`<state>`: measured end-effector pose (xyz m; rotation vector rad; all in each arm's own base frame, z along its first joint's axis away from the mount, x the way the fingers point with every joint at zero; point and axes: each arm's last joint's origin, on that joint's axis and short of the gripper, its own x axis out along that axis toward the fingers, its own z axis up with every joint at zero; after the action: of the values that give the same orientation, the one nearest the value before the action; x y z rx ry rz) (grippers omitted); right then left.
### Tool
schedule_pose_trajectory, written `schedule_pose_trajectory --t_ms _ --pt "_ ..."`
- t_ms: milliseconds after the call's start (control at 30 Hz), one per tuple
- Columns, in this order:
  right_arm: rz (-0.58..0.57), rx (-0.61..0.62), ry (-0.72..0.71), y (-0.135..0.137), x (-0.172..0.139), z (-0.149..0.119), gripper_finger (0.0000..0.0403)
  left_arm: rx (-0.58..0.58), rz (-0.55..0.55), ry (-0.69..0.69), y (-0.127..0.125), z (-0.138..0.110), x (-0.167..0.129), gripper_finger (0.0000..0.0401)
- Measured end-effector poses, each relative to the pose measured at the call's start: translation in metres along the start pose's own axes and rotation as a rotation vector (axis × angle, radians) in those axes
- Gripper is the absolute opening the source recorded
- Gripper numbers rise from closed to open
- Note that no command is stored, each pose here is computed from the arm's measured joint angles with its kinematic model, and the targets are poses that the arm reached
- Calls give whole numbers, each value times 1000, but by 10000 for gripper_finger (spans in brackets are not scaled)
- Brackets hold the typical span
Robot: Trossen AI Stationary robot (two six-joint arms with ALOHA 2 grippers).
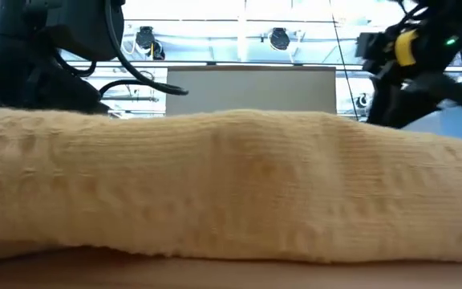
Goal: Fold towel
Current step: Fold the yellow towel
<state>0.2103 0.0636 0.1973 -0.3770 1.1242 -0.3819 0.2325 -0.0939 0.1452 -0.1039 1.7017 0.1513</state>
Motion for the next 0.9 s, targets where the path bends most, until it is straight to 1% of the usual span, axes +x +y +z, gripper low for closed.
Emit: schedule_pose_trajectory --t_ms 233,333,500,600,733,833,900 --pt "189 46 -7 29 -19 -9 148 -2 30 -3 2 -1 0 37" --pt "306 47 -31 43 -29 -11 143 -2 35 -4 2 -1 0 50" --pt "547 22 -173 72 -53 -7 141 -2 69 1 4 -2 0 70" --pt "650 8 -265 86 -68 -8 141 -4 94 13 5 -4 0 82" --pt "737 4 -327 103 -83 -13 141 -4 110 25 6 -4 -3 98" --pt "769 -5 -331 118 -87 -19 141 0 135 15 5 -3 -8 103" --pt "772 -14 -317 128 -84 -22 141 6 148 4 5 -1 -12 103"
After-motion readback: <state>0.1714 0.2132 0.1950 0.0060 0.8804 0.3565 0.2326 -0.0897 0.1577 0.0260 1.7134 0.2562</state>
